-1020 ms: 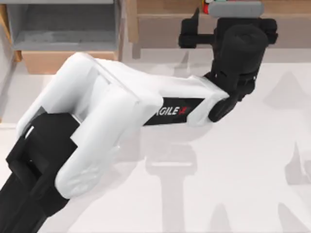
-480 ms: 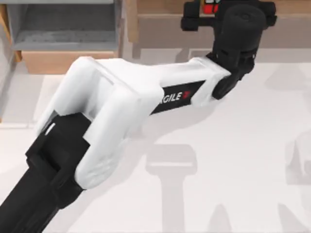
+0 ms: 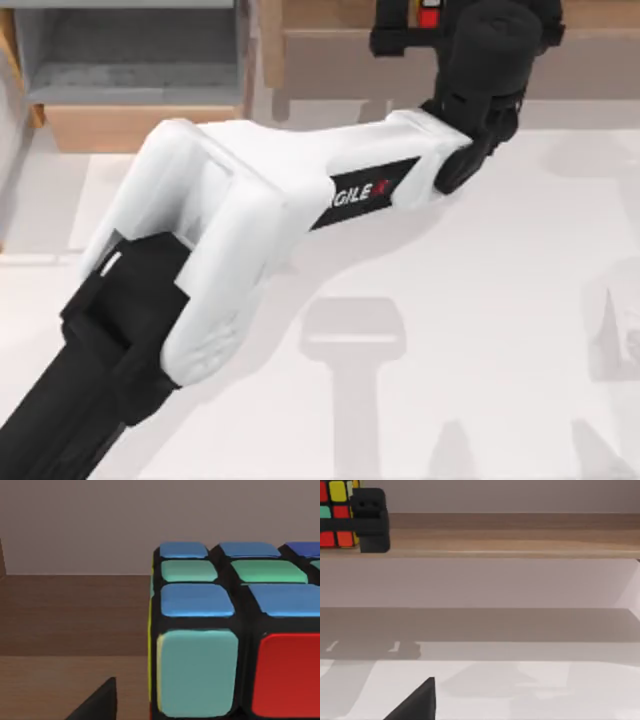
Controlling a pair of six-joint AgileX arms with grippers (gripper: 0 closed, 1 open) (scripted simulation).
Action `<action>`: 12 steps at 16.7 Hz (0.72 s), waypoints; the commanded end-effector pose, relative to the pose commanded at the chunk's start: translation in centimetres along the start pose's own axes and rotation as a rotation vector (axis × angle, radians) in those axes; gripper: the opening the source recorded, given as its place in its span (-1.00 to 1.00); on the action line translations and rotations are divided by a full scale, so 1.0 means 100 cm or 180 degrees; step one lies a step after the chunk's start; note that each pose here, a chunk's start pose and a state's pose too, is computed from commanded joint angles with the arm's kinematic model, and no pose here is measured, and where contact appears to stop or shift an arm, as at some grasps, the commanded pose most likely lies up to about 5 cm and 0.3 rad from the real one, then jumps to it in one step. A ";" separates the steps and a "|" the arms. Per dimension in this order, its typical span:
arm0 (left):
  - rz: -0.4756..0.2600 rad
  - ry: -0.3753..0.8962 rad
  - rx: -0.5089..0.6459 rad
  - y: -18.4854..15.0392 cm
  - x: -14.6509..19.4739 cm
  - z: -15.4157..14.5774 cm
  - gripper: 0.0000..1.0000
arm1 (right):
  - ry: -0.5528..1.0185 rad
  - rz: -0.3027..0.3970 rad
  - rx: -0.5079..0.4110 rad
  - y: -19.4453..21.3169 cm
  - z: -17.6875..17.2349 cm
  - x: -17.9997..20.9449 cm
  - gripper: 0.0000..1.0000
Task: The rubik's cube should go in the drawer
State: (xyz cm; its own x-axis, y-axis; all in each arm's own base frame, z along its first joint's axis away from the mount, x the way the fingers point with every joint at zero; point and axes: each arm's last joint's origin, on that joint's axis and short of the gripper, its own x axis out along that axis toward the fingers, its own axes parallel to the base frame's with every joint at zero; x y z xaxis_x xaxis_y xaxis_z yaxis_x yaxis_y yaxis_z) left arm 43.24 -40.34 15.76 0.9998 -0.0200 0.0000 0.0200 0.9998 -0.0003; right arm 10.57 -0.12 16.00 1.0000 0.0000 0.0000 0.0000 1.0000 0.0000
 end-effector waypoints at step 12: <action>0.0000 0.0000 0.0000 0.000 0.000 0.000 -0.96 | 0.0000 0.0000 0.0000 0.000 0.000 0.000 1.00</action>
State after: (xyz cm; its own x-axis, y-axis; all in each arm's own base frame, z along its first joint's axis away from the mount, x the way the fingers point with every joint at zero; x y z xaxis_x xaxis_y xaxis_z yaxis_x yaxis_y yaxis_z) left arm 43.24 -40.34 15.76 0.9998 -0.0200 0.0000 0.0200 0.9998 -0.0003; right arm 10.57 -0.12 16.00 1.0000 0.0000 0.0000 0.0000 1.0000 0.0000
